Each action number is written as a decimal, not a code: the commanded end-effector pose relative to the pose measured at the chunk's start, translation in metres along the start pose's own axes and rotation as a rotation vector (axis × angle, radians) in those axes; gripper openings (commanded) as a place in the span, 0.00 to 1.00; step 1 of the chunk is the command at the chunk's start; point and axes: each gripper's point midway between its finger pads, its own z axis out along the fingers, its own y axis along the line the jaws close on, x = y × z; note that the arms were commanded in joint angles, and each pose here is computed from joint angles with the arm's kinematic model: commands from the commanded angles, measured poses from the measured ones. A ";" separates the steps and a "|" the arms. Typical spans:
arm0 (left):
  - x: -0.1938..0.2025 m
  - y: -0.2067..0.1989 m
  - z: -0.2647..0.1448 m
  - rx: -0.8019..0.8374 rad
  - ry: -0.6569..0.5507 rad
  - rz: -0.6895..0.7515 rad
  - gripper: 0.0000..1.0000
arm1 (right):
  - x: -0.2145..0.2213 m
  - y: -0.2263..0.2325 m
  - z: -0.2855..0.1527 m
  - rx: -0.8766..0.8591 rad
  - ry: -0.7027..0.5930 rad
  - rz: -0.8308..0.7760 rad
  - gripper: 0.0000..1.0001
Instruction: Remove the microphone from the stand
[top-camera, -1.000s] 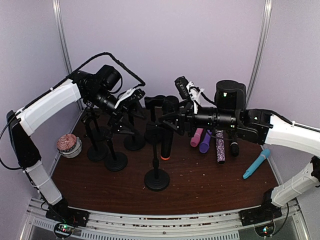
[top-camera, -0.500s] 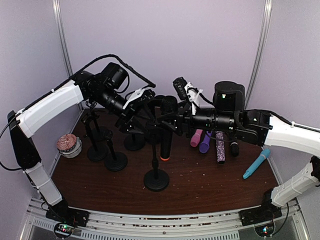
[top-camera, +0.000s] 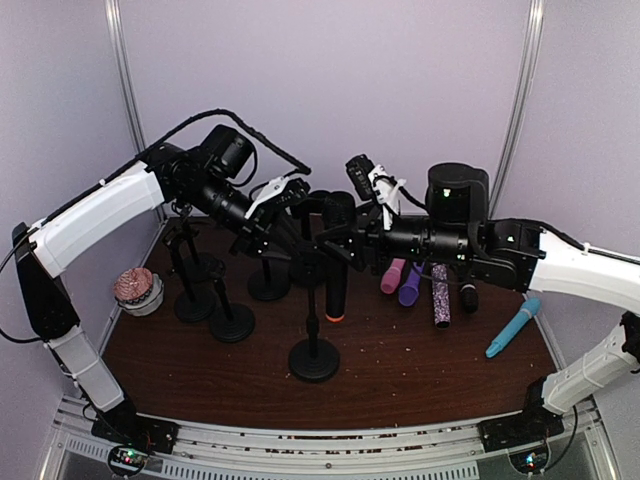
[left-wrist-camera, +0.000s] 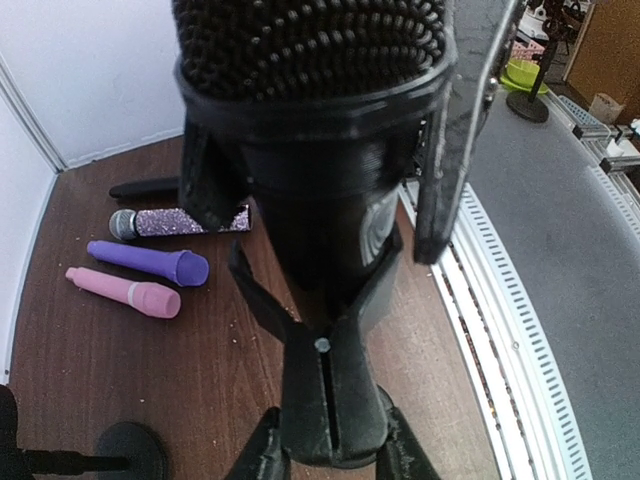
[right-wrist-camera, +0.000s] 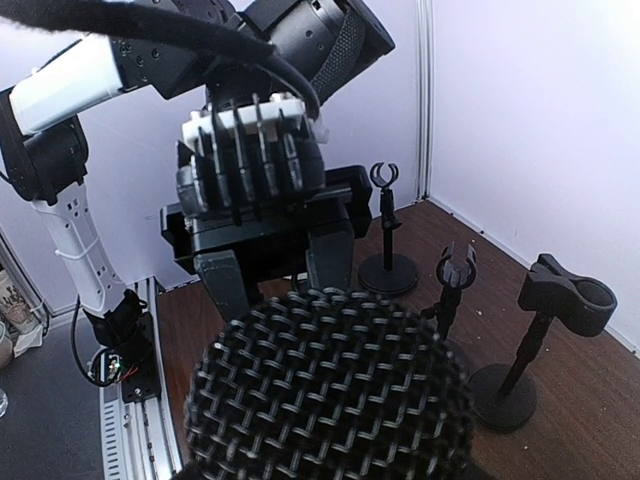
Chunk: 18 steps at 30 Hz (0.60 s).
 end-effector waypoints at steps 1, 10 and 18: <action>-0.007 0.010 -0.007 -0.061 0.000 0.061 0.15 | -0.051 0.017 -0.024 -0.048 -0.119 -0.022 0.28; 0.002 0.024 -0.016 -0.158 0.088 0.113 0.12 | -0.131 0.007 -0.093 0.074 -0.331 -0.073 0.27; 0.003 0.043 -0.034 -0.237 0.110 0.139 0.17 | -0.123 -0.092 -0.130 0.449 -0.338 0.125 0.22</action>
